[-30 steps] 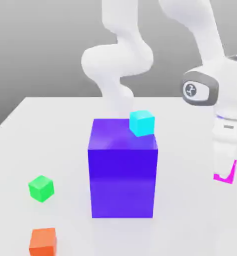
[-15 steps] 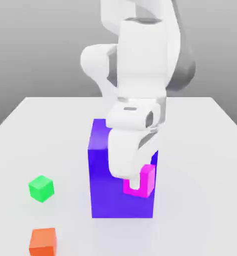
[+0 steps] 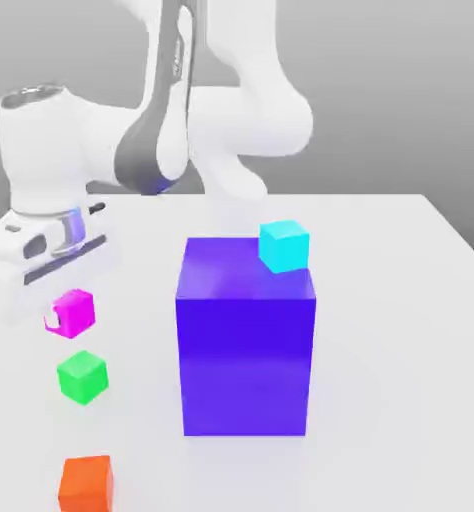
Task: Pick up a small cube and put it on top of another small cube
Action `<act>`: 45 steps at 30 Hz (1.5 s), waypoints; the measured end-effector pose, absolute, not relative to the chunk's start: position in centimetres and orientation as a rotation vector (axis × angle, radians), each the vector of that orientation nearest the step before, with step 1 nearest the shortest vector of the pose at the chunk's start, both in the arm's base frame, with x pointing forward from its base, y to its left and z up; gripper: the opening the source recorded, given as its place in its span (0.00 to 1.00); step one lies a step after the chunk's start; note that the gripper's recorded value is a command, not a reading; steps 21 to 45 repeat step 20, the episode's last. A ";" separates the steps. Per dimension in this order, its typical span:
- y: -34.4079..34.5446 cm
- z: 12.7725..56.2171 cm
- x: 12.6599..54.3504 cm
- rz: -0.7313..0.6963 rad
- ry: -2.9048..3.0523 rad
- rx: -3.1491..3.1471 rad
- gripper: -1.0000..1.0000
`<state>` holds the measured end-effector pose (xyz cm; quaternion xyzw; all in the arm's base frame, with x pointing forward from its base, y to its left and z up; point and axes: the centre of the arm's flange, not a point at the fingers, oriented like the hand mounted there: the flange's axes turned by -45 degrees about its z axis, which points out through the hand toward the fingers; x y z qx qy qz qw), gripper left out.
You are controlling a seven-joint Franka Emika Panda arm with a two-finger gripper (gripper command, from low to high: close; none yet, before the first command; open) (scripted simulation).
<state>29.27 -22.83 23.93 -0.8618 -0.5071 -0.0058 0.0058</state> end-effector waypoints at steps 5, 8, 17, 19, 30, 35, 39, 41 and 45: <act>-22.8 22.6 29.6 -0.039 -1.585 -2.683 0.00; -22.7 21.7 29.8 -0.045 -1.588 -2.681 0.00; -22.9 18.2 29.1 -0.016 -1.584 -2.703 0.00; -22.9 17.8 28.9 -0.008 -1.583 -2.707 1.00; -22.9 17.8 28.9 -0.008 -1.583 -2.707 1.00; -22.9 17.8 28.9 -0.008 -1.583 -2.707 1.00; -22.9 17.8 28.9 -0.008 -1.583 -2.707 1.00; -22.9 17.8 28.9 -0.008 -1.583 -2.707 1.00; -22.9 17.8 28.9 -0.008 -1.583 -2.707 1.00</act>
